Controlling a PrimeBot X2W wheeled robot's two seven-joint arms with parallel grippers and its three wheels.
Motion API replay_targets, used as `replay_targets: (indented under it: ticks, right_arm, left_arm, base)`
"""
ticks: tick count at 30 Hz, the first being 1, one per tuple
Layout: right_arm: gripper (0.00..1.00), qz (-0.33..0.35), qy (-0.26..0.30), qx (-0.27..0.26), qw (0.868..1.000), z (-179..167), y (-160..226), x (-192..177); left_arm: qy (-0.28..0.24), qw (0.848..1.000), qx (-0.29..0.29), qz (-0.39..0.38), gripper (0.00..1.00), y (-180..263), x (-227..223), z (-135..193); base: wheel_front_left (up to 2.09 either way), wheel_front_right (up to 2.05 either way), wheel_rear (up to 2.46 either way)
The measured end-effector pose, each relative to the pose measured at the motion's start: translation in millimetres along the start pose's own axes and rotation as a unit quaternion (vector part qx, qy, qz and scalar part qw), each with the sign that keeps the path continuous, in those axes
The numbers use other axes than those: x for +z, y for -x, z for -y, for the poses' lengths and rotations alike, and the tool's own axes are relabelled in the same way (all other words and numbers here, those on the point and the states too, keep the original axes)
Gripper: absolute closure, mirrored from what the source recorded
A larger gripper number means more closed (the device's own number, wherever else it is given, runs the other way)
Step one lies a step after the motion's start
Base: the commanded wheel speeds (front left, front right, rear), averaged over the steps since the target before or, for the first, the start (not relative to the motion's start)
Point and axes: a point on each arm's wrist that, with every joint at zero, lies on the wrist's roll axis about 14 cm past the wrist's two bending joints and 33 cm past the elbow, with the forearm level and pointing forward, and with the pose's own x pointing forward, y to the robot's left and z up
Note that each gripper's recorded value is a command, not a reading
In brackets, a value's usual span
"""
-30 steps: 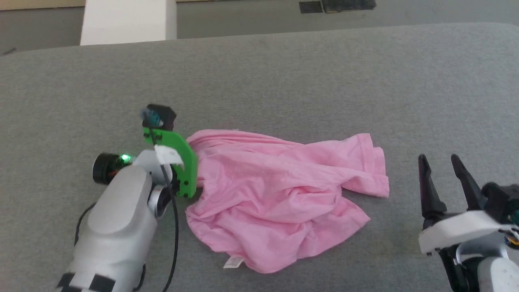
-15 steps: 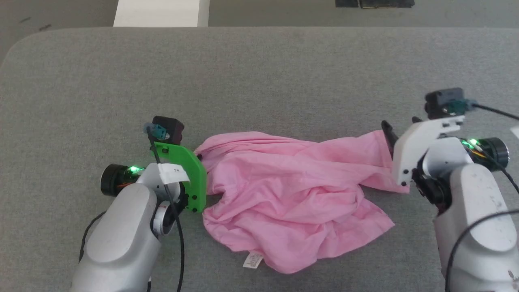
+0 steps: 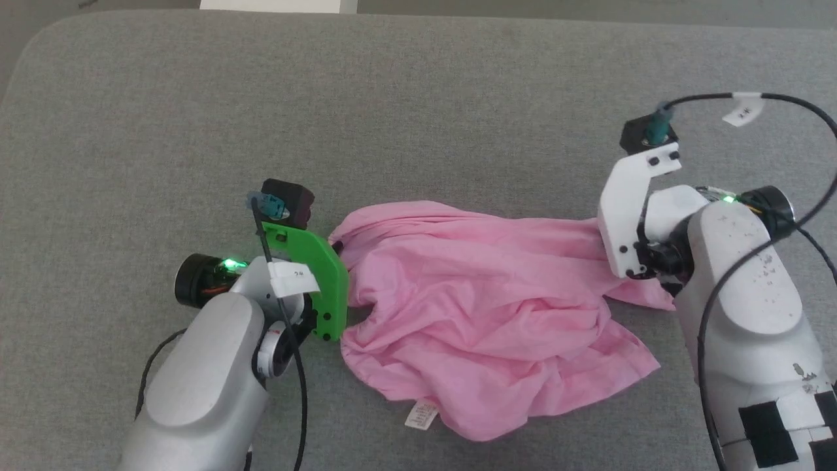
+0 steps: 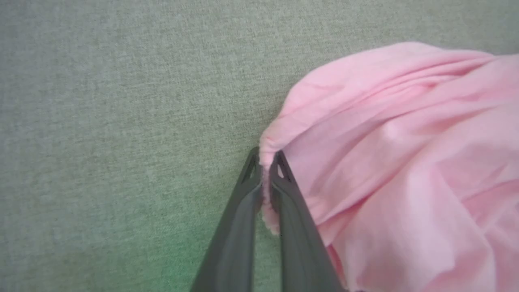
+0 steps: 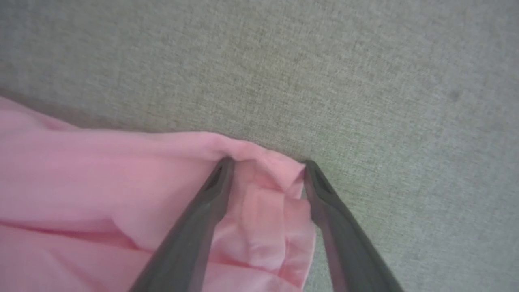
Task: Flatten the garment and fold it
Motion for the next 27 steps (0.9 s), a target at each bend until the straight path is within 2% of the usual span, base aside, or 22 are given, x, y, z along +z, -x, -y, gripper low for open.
replay_targets:
  ticks: [1, 5, 8, 11, 14, 17, 23, 27]
  right_arm:
    - [1.00, -0.006, 0.004, 0.001, 1.000, -1.9, 0.2, -0.1]
    - [1.00, 0.006, 0.017, 0.007, 1.000, -8.7, 3.5, 7.3]
    - [1.00, 0.059, 0.008, 0.014, 0.998, -8.2, 8.8, 20.3]
    - [1.00, 0.136, -0.001, 0.018, 0.991, -8.4, 21.3, 39.0]
    - [1.00, 0.230, -0.009, 0.015, 0.973, -3.7, 43.1, 60.7]
    - [1.00, 0.320, -0.025, 0.009, 0.947, 5.9, 70.6, 77.2]
    - [1.00, 0.427, -0.032, -0.005, 0.904, 17.7, 121.5, 96.5]
    - [1.00, 0.461, -0.030, -0.016, 0.887, 27.7, 144.2, 109.8]
  left_arm:
    - [0.000, 1.000, -0.001, -0.002, 1.00, -0.1, -0.5, 0.1]
    - [0.001, 1.000, -0.003, -0.001, 1.00, 0.4, 0.1, 0.7]
    - [-0.001, 1.000, -0.002, 0.011, 1.00, 2.6, 4.8, 0.4]
    - [0.000, 0.999, 0.003, 0.049, 1.00, 8.8, 20.3, -2.9]
    - [0.011, 0.994, 0.008, 0.109, 1.00, 20.5, 46.1, -7.0]
    - [0.019, 0.985, 0.013, 0.171, 1.00, 36.6, 72.7, -12.2]
    - [0.047, 0.964, -0.006, 0.263, 1.00, 68.7, 123.1, -13.8]
    - [0.050, 0.950, -0.019, 0.307, 1.00, 82.7, 161.7, -12.4]
  base:
    - [0.00, 0.00, 0.00]
    - [0.00, 0.00, 0.00]
    - [0.00, 0.00, 0.00]
    - [0.00, 0.00, 0.00]
    - [0.00, 0.00, 0.00]
    - [0.00, 0.00, 0.00]
    - [0.00, 0.00, 0.00]
    - [0.00, 0.00, 0.00]
